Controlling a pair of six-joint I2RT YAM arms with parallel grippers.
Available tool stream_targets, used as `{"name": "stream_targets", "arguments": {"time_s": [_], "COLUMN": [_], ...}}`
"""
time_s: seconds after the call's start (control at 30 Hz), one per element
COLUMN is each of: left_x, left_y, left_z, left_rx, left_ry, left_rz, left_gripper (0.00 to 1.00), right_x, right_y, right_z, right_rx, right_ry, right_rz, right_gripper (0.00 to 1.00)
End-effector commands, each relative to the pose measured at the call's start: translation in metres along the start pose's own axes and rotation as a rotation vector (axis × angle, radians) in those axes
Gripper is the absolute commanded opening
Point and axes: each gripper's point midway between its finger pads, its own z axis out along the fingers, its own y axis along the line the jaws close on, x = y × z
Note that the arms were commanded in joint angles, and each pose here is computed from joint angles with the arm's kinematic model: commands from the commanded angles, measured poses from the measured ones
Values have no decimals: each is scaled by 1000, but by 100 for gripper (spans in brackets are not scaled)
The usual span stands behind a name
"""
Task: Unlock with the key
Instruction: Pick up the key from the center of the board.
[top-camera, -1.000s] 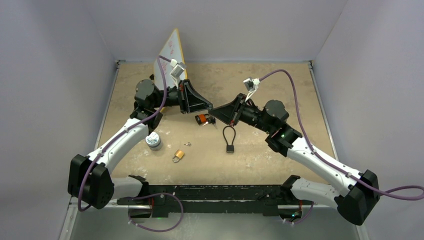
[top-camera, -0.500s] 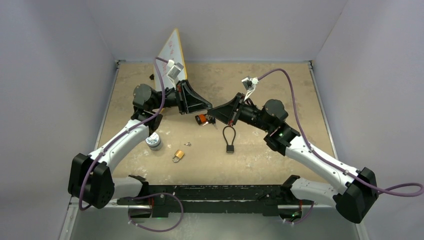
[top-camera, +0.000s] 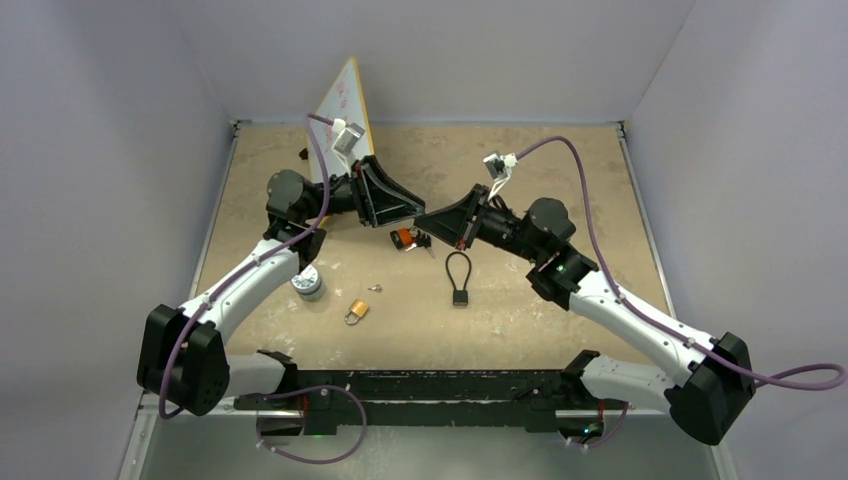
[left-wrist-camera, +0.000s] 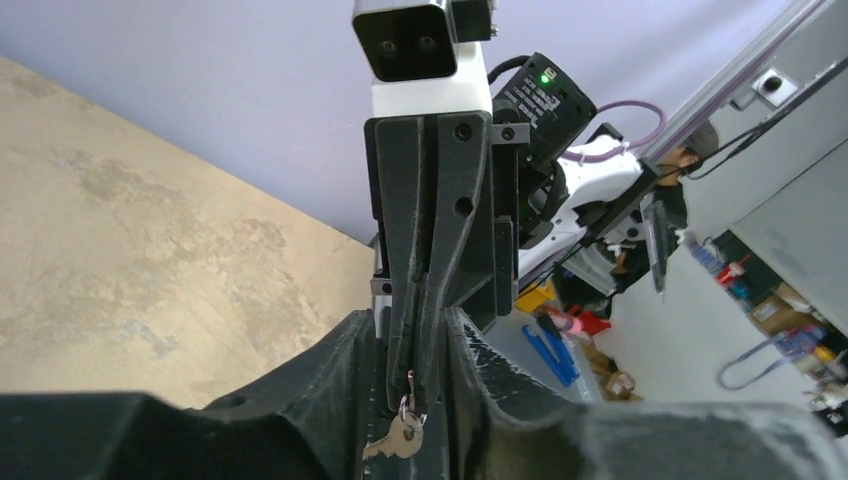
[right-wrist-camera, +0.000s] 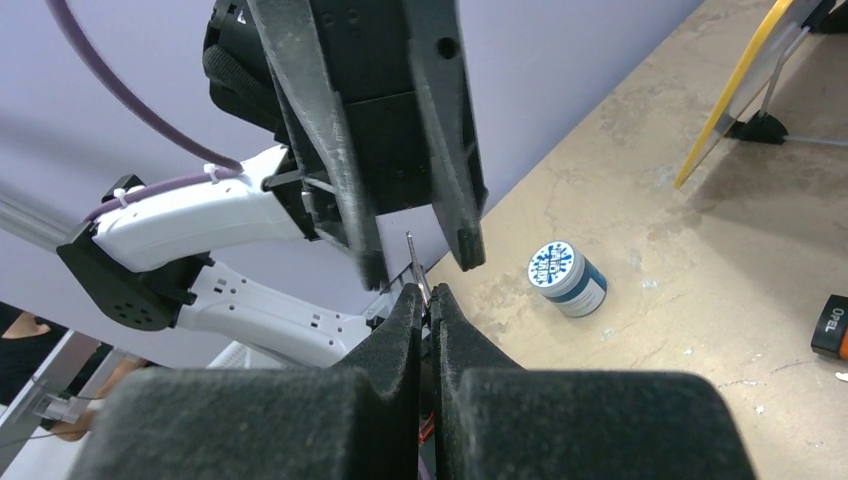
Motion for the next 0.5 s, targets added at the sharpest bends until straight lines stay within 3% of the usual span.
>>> {"name": "stream_targets", "arguments": {"time_s": [0.0,0.07,0.17,0.33,0.47], "left_x": [-15,-20,-27,-24,2], "left_y": [14,22,35,76,103], "left_z": [-3,-9,-21,-54,-83], "left_rx": [-80,-133,-239,-603,-822], "left_ry": [-72,-113,-171,-191,-120], "left_rz": [-8,-13,13,10,-47], "left_gripper": [47,63,73,75,75], "right_x": [-1,0,4,13,27], "right_y": [3,0,-6,-17,-44], "right_z": [-3,-6,-10,-16,-28], "right_rx": [-22,-12,5,52,188], "right_ry": [-4,-7,-4,8,19], "right_rz": [-14,-10,2,35,83], "right_gripper": [0,0,0,0,0]}}
